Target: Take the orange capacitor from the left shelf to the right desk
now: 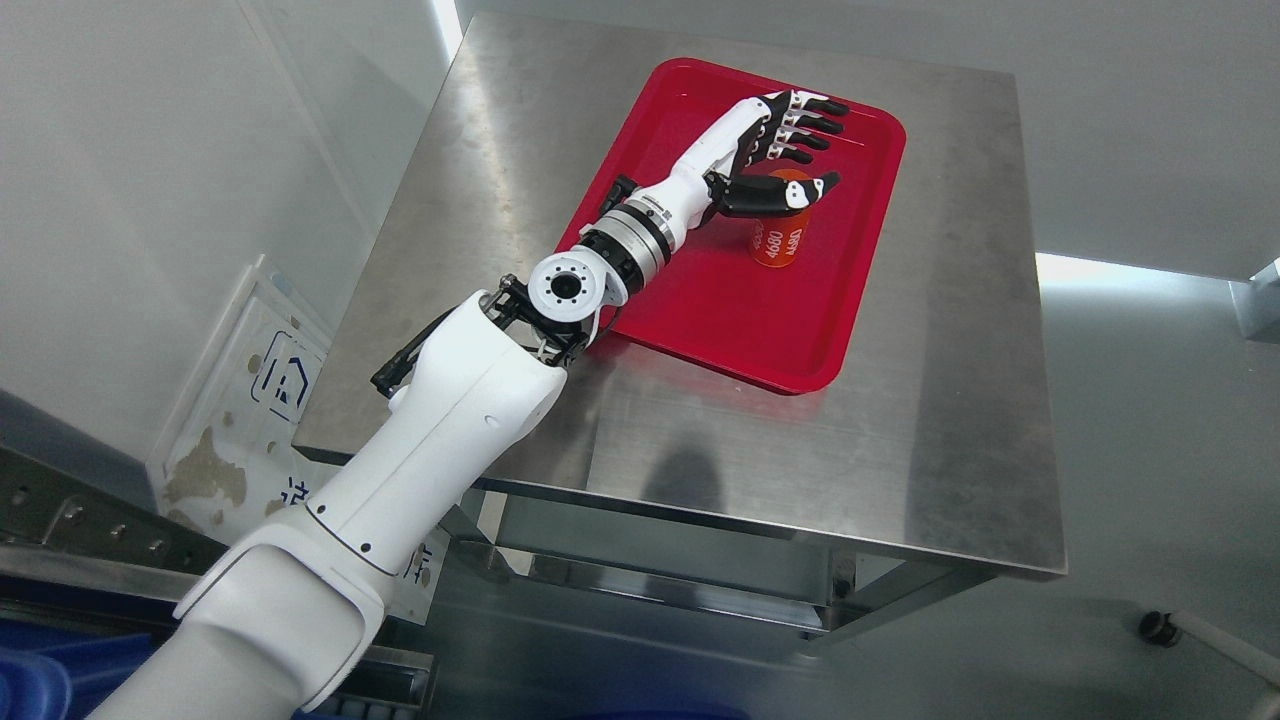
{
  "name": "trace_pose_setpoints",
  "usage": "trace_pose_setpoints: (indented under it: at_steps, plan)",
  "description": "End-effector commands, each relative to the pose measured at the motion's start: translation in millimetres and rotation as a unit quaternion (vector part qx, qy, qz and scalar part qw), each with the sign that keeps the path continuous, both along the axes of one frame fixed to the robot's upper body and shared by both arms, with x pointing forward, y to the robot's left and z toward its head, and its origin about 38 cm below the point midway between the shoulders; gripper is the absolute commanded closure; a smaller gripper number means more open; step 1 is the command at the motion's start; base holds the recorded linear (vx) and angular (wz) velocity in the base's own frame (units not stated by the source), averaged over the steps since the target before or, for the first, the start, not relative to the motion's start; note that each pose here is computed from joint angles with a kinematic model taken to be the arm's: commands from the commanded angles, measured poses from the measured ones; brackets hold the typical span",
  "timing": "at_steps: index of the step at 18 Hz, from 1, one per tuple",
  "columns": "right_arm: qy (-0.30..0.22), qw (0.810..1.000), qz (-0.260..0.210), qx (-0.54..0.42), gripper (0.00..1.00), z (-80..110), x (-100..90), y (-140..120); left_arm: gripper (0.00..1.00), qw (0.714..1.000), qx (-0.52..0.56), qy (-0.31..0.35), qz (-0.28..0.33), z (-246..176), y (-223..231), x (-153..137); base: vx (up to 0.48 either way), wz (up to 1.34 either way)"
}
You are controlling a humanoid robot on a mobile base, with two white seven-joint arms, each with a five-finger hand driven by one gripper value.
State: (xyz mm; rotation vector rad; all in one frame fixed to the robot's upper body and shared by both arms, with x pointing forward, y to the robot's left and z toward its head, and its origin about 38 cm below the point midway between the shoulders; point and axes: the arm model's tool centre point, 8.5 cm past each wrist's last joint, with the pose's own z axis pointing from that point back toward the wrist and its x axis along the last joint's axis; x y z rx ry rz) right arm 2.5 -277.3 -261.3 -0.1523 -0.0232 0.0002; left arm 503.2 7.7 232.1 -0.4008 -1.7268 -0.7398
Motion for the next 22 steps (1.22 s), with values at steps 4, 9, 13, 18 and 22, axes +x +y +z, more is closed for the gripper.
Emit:
trace_pose_setpoints:
  at_steps: [4, 9, 13, 18, 22]
  plan:
    - [0.003, 1.0, -0.002, -0.008, 0.0, 0.9, -8.9, -11, 0.0, 0.986, -0.114, -0.054, 0.105, 88, 91, 48, 0.0, 0.0]
    - [0.002, 1.0, -0.002, -0.008, 0.0, 0.9, -7.9, -11, 0.0, 0.976, -0.17, -0.062, 0.121, 77, 117, 25, 0.0, 0.0]
    - [0.002, 1.0, -0.002, -0.008, 0.0, 0.9, -8.0, -11, 0.0, 0.976, -0.181, -0.041, 0.112, 62, 119, -17, 0.0, 0.0]
    - [0.003, 1.0, -0.002, -0.008, 0.0, 0.9, -8.9, -11, 0.0, 0.972, -0.192, -0.036, 0.129, 44, 145, -55, 0.0, 0.0]
    - [0.003, 1.0, -0.002, -0.008, 0.0, 0.9, -8.9, -11, 0.0, 0.971, -0.175, -0.038, 0.161, 35, 179, -57, 0.0, 0.0]
